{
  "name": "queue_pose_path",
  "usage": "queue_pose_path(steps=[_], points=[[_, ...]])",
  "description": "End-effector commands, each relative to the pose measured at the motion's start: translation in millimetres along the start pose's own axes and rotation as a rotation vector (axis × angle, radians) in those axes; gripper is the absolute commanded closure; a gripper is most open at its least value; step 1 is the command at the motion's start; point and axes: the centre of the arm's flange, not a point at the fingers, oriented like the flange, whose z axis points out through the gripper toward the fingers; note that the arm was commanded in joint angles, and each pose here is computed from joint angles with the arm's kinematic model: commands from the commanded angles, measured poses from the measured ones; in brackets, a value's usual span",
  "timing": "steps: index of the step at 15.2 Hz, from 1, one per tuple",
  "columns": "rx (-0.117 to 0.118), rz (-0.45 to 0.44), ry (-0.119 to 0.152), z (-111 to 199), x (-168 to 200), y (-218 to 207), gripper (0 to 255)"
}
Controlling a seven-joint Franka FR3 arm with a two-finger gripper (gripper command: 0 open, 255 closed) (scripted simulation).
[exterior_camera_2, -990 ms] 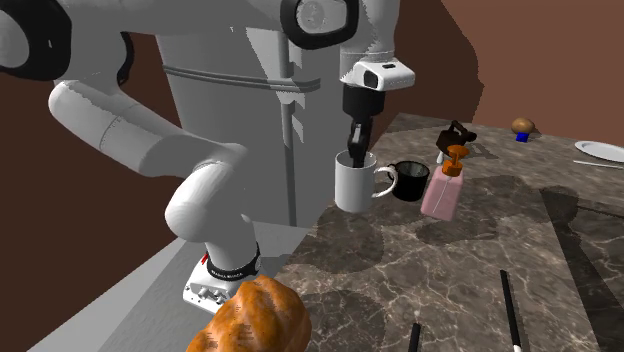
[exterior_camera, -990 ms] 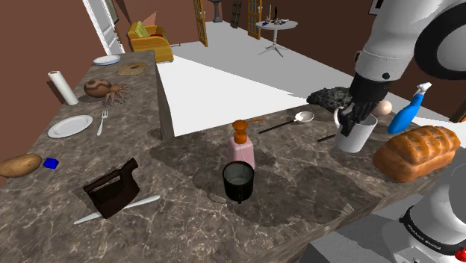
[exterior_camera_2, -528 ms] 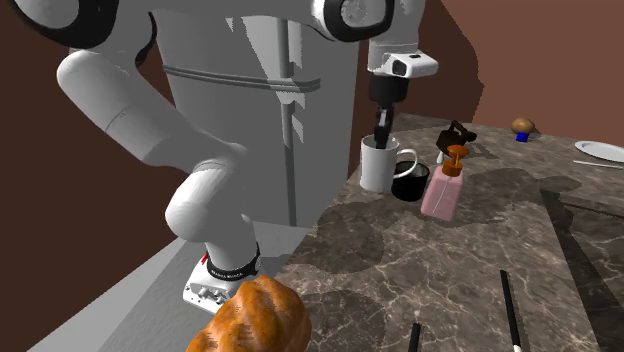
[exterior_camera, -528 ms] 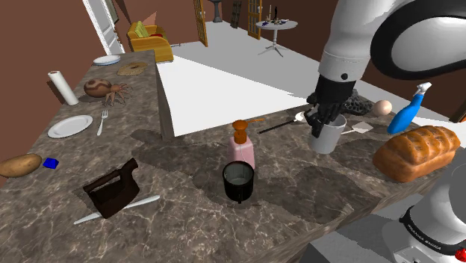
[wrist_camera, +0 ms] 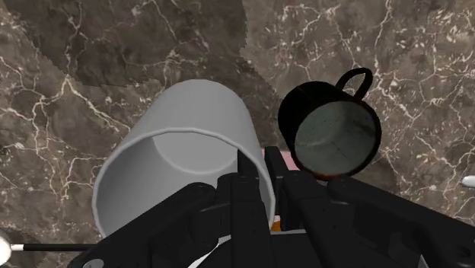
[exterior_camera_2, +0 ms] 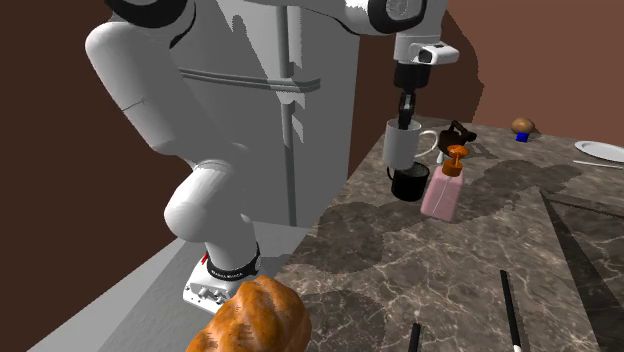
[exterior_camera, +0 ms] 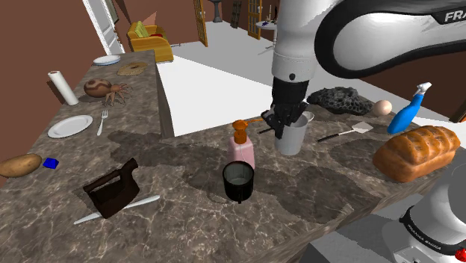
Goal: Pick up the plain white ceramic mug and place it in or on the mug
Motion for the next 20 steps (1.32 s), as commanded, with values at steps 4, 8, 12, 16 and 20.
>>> queue_pose_path(steps=[4,8,12,16,20], points=[[0.001,0.001,-0.001,-3.2,25.4,-59.9,255],[0.001,0.001,-0.001,-6.0,46.5,-108.2,255],[0.001,0.001,-0.001,-3.1,63.5,-147.7,255],[0.001,0.001,-0.001,18.0,62.7,-147.7,255],[0.001,0.001,-0.001,39.1,61.8,-147.7,255]])
